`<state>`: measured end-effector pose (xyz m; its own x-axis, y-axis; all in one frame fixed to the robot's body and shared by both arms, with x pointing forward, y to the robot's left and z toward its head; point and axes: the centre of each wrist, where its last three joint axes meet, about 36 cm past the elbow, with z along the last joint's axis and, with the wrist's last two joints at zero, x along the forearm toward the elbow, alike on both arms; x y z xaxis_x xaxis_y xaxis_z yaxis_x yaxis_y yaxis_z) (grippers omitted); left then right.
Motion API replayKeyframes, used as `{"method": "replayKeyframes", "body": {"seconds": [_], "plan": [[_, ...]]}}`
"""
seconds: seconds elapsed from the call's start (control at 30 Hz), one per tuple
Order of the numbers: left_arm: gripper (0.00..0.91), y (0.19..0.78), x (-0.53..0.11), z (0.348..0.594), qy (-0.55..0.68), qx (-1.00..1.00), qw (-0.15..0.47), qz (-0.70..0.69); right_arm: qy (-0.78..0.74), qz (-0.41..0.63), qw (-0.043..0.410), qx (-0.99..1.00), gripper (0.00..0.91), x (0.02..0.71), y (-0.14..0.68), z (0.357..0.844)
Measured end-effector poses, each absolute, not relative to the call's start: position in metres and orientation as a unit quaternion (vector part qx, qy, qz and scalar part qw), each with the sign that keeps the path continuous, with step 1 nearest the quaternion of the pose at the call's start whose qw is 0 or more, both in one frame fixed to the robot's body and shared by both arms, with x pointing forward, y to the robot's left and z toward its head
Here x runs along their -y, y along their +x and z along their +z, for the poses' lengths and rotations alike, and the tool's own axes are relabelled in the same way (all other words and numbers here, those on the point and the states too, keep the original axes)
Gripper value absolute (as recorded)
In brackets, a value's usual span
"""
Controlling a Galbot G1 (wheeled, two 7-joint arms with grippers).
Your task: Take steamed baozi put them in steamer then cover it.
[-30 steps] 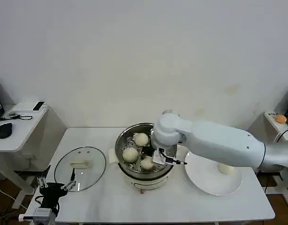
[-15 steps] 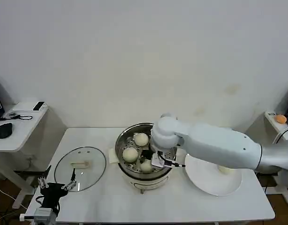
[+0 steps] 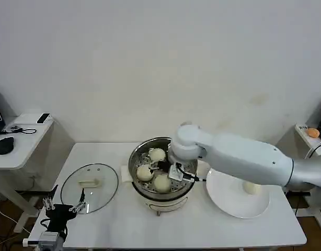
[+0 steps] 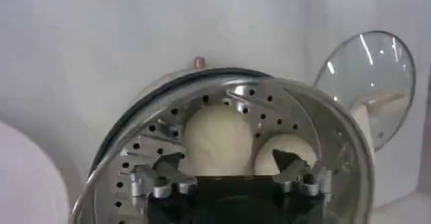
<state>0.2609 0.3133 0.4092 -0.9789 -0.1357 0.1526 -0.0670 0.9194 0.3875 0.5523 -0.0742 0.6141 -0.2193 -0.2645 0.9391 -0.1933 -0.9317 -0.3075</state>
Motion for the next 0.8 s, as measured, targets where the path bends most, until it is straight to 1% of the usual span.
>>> {"method": "replayKeyframes", "body": {"seconds": [0.23,0.4,0.5,0.6,0.8], "plan": [[0.907,0.262,-0.314,0.412,0.048,0.976,0.086,-0.194,-0.609,-0.754,-0.001,-0.246,0.907,0.105,0.571,0.651],[0.907,0.264,-0.312,0.415,0.042,0.977,0.081,-0.191,-0.594,-0.736,-0.037,-0.322,0.907,0.141,0.591,0.680],[0.907,0.266,-0.310,0.415,0.038,0.978,0.079,-0.187,-0.586,-0.716,-0.072,-0.374,0.907,0.167,0.601,0.690],[0.907,0.268,-0.309,0.414,0.034,0.979,0.078,-0.186,-0.572,-0.689,-0.117,-0.430,0.907,0.198,0.610,0.697],[0.907,0.273,-0.307,0.413,0.026,0.980,0.076,-0.183,-0.533,-0.635,-0.211,-0.518,0.907,0.263,0.619,0.696]]}}
